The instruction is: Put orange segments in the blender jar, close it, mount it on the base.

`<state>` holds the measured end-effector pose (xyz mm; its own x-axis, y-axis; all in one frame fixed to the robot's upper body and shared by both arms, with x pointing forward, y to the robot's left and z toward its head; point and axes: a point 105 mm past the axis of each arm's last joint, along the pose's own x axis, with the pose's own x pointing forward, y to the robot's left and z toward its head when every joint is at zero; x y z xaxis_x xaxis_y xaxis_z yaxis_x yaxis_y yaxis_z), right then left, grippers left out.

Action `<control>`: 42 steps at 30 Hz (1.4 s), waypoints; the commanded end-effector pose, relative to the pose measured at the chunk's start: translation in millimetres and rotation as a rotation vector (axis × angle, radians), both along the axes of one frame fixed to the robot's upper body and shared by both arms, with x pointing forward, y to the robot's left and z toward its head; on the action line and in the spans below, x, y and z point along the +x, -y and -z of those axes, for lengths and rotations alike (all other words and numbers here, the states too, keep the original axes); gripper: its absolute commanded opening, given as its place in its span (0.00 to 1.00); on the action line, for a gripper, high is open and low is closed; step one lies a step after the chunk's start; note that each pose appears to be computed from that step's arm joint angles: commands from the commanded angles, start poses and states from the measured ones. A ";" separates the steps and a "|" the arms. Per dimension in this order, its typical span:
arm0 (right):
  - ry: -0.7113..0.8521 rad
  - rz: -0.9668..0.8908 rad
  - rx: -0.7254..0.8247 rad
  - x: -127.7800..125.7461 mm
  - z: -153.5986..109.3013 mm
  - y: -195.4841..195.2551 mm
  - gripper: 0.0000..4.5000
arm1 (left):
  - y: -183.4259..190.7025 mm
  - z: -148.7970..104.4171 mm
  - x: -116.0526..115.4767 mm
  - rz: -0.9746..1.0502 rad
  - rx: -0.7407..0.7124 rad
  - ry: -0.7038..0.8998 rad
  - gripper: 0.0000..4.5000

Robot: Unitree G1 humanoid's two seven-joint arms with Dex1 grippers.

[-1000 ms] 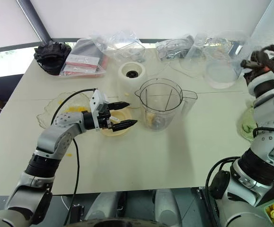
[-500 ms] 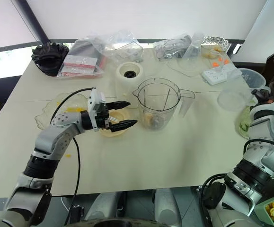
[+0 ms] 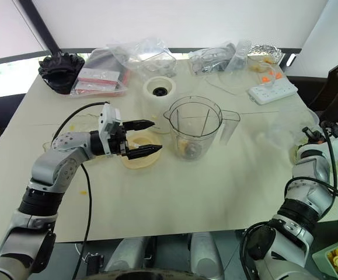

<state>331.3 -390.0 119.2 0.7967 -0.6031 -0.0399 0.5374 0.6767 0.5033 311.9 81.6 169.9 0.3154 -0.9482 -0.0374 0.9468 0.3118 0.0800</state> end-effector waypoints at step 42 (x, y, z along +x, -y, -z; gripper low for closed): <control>-0.108 -0.034 -0.127 -21.2 43.3 -15.4 0.99 | 8.1 -3.2 4.5 -0.022 0.008 0.055 1.00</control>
